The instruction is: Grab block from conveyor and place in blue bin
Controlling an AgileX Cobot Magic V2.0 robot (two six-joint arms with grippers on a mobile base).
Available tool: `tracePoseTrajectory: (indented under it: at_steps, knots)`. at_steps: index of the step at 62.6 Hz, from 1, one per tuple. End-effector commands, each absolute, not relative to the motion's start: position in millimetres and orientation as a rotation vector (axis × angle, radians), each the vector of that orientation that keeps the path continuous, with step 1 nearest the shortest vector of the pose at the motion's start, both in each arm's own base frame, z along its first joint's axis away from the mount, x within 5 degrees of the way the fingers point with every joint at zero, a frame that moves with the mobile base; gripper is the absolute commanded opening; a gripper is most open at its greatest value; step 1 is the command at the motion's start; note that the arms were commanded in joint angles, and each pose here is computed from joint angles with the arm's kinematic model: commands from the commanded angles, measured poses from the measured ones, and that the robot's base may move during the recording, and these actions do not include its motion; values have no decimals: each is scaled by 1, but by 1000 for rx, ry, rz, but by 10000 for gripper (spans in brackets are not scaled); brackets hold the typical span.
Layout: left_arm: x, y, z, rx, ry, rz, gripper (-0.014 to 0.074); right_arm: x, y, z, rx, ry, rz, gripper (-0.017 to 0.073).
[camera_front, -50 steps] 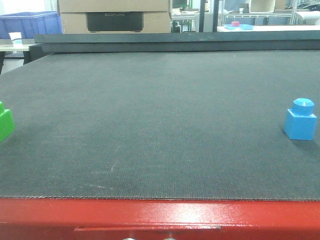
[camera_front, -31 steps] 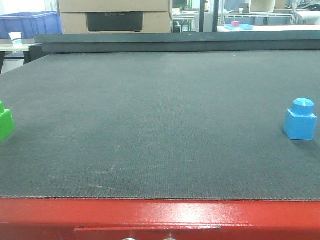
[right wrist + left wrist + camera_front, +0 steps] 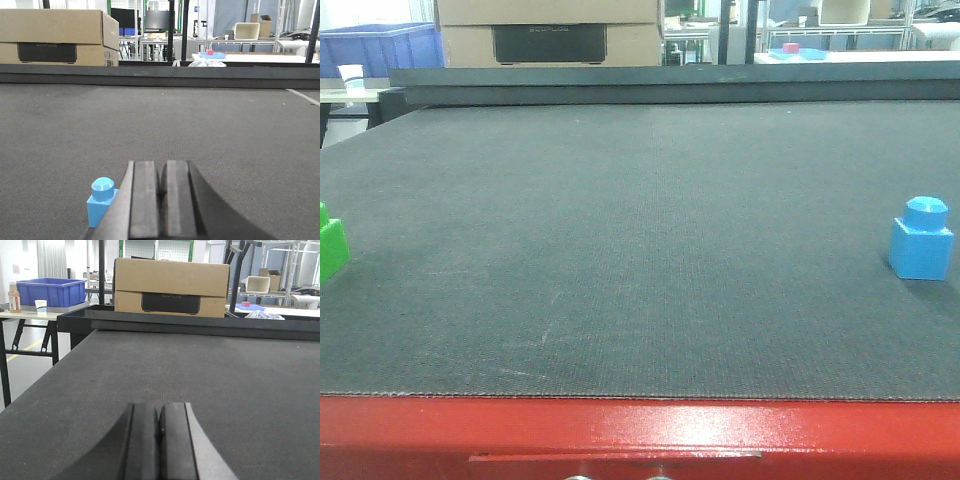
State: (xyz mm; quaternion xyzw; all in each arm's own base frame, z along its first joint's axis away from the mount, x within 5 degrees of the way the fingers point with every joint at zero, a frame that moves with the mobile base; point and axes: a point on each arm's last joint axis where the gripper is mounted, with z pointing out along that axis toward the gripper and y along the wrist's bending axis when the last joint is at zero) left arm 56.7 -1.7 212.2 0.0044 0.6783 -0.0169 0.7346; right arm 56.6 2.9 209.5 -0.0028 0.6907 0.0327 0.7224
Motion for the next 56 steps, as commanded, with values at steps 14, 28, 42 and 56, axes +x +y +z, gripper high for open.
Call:
tracePoseTrajectory:
  at_steps: [14, 28, 42, 56]
  knots:
    - [56, -2, 215, 11, 1464, -42, -111, 56, 2, 212, -6, 1494, 61, -169]
    - [53, -2, 231, -10, 1341, -73, -111, 50, 0, 240, 17, 1177, 47, -169]
    - [32, -1, 299, -10, 1166, -75, -111, 35, -2, 282, 23, 993, 47, -169]
    - [20, -1, 364, 13, 1103, -38, -111, 17, -1, 340, 11, 974, 59, -169]
